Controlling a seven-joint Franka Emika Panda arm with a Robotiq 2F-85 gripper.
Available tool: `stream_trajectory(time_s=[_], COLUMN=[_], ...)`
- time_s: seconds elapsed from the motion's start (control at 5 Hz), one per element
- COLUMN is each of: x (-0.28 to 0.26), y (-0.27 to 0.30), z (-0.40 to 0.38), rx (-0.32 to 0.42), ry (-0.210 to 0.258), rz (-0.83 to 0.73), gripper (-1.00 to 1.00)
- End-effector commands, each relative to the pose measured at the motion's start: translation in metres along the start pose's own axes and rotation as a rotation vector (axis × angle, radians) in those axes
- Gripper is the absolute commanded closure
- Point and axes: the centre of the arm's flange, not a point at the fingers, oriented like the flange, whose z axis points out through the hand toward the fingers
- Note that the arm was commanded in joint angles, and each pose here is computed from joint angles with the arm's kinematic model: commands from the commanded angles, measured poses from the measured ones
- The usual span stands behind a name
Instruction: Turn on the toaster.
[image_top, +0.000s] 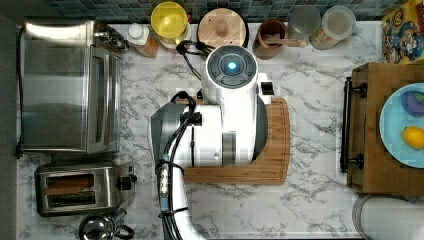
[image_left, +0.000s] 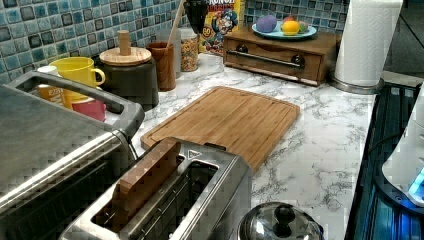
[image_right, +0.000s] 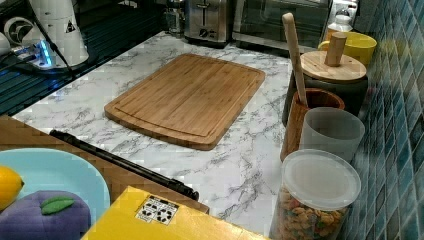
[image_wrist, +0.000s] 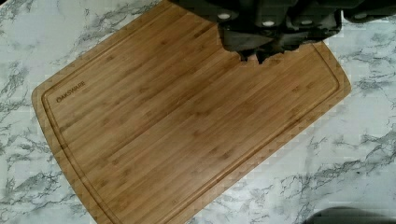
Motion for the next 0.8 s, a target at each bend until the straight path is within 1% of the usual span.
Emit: stream_trajectory(time_s=[0.2, 0.4, 0.6, 0.8], x=[0.001, -0.013, -0.044, -0.072], y=[-0.001, -0.025, -0.048, -0.065], z=[0.001, -0.001, 0.001, 0.010], rx=[0.004, 0.024, 0.090, 0.115], ry=[0.000, 0.020, 0.059, 0.061], rz=[-0.018, -0.114, -0.274, -0.411], gripper=[1.00, 1.00, 1.00, 1.00])
